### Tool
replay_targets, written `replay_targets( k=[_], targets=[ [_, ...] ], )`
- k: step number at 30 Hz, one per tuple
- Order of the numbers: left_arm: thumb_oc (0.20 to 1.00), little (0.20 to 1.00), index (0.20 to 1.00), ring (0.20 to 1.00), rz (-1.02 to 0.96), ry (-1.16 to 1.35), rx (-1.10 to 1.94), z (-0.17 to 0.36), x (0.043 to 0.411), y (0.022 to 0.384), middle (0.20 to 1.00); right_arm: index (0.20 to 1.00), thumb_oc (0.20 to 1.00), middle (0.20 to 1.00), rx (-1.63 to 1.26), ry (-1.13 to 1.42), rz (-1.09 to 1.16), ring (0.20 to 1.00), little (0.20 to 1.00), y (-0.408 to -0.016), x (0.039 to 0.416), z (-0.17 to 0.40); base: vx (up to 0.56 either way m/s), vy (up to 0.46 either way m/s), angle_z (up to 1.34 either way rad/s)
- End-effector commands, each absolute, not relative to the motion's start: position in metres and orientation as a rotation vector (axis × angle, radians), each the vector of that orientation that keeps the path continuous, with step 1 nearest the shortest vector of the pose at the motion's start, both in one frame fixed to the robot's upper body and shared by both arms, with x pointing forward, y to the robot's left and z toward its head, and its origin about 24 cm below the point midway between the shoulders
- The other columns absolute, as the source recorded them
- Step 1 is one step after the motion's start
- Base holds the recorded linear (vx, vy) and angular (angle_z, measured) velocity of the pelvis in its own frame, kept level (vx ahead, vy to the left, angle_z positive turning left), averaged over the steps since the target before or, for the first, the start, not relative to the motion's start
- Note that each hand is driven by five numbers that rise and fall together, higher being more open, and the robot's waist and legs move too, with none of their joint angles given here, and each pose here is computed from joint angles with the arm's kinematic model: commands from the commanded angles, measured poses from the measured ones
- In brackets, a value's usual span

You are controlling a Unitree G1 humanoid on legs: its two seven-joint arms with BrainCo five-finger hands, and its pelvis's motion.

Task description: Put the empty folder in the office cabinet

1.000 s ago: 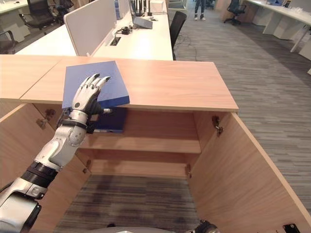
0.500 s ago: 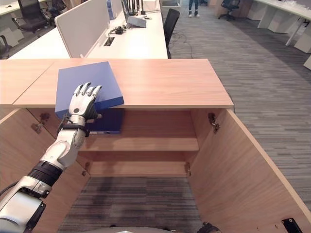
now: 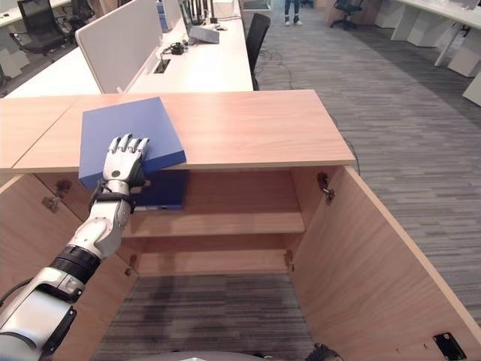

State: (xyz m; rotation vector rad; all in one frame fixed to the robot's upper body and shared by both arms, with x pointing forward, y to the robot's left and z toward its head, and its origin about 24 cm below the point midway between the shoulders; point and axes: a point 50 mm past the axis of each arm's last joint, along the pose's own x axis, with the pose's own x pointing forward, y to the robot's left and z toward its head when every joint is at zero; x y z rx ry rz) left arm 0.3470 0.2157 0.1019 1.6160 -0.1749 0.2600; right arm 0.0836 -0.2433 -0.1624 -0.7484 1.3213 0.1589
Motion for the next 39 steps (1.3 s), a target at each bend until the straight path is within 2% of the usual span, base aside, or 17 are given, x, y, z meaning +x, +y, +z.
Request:
replay_targets(
  k=[1, 8, 9, 10, 11, 20, 29, 39],
  targets=[
    [1.0, 1.0, 1.0, 1.0, 0.453, -0.263, 1.728, 0.162, 0.371, 0.233, 1.0, 1.0, 1.0, 1.0, -0.801, 1.263, 0.211, 1.0, 1.0, -0.234, 0.105, -0.16, 0.0, 0.0, 0.0],
    [1.0, 1.0, 1.0, 1.0, 0.453, -0.162, 1.826, 0.154, 0.374, 0.251, 1.0, 1.0, 1.0, 1.0, -0.813, 1.253, 0.227, 1.0, 1.0, -0.233, 0.106, -0.16, -0.01, 0.002, -0.04],
    [0.718, 0.718, 0.718, 0.718, 0.442, -0.148, 1.837, 0.151, 0.375, 0.252, 0.718, 1.0, 1.0, 1.0, -0.812, 1.253, 0.228, 1.0, 1.0, -0.233, 0.106, -0.16, -0.02, 0.004, -0.05],
    [0.57, 0.57, 0.57, 0.57, 0.429, -0.13, 1.851, 0.147, 0.375, 0.253, 0.57, 1.0, 1.0, 1.0, -0.814, 1.251, 0.229, 1.0, 1.0, -0.234, 0.106, -0.16, -0.01, 0.005, -0.07],
    [0.2, 0.2, 0.2, 0.2, 0.41, -0.096, 1.866, 0.14, 0.374, 0.256, 0.2, 1.0, 1.0, 1.0, -0.813, 1.252, 0.227, 1.0, 1.0, -0.234, 0.106, -0.16, -0.01, 0.005, -0.07],
    [0.2, 0.2, 0.2, 0.2, 0.301, 0.051, 1.91, 0.099, 0.366, 0.263, 0.2, 1.0, 1.0, 1.0, -0.817, 1.25, 0.225, 1.0, 1.0, -0.235, 0.107, -0.16, 0.0, 0.0, -0.01],
    [0.2, 0.2, 0.2, 0.2, 0.258, 0.093, 1.901, 0.082, 0.358, 0.268, 0.2, 1.0, 1.0, 1.0, -0.818, 1.25, 0.225, 1.0, 1.0, -0.234, 0.105, -0.16, 0.0, 0.0, 0.0],
    [0.2, 0.2, 0.2, 0.2, 0.248, -0.152, 1.684, 0.081, 0.325, 0.247, 0.2, 1.0, 1.0, 1.0, -0.781, 1.236, 0.19, 1.0, 1.0, -0.232, 0.106, -0.16, 0.0, 0.0, 0.0]
  ],
)
